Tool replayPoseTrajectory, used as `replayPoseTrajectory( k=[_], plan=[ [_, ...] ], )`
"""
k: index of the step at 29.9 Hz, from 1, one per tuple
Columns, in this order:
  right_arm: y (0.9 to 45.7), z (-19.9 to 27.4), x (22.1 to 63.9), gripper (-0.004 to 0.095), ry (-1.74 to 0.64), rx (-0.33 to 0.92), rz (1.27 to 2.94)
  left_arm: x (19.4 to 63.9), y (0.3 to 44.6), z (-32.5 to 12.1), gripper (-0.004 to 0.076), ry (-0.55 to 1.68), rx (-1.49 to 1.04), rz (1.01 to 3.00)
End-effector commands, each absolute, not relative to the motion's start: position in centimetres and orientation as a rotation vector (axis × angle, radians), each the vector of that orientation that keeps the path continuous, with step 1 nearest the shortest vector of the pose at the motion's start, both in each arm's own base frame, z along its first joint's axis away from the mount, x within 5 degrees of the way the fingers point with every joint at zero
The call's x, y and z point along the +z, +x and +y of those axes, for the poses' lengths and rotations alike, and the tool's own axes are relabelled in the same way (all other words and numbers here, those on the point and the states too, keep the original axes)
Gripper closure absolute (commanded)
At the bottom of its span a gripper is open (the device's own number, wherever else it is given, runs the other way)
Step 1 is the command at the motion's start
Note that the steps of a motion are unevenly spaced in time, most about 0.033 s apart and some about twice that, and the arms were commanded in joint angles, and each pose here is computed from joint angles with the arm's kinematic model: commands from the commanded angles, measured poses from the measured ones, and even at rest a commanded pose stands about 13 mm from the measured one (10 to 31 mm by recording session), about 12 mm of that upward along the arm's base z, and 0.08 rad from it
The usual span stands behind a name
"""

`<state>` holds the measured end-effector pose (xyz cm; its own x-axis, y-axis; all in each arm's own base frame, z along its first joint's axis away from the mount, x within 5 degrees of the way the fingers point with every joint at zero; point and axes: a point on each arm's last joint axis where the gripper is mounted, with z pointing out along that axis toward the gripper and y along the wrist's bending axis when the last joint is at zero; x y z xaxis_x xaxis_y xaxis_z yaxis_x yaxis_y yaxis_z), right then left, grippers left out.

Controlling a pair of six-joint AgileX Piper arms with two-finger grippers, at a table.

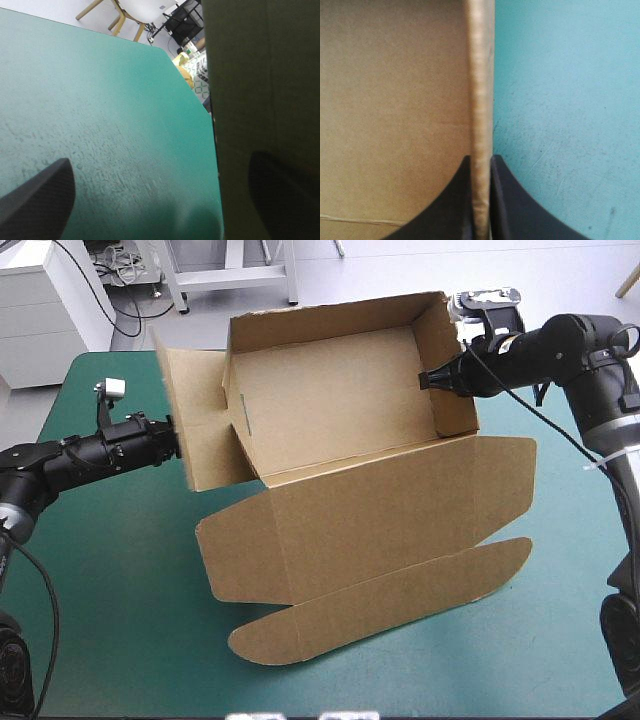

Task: Fold the box

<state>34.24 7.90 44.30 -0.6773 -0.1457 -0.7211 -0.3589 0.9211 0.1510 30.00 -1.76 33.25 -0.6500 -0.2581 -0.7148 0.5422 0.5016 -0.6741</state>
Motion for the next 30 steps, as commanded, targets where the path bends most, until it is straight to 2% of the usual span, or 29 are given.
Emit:
replayPoseTrajectory(
  k=[1,13,20,30],
  plan=[
    [33.0,7.7,47.4,0.0910,-0.306,0.393,2.171,36.8,28.9,-3.4,0.0054,0.344,-1.358,1.783],
    [33.2,7.4,47.4,0.0910,-0.276,0.363,2.161,41.0,28.5,-6.5,0.0071,0.474,-1.414,1.739],
    [33.2,7.3,47.4,0.0910,-0.275,0.351,2.162,41.8,27.8,-8.7,0.0071,0.546,-1.473,1.713],
    [33.1,7.6,47.4,0.0910,-0.283,0.357,2.162,42.5,27.5,-9.0,0.0071,0.516,-1.528,1.673]
  ],
)
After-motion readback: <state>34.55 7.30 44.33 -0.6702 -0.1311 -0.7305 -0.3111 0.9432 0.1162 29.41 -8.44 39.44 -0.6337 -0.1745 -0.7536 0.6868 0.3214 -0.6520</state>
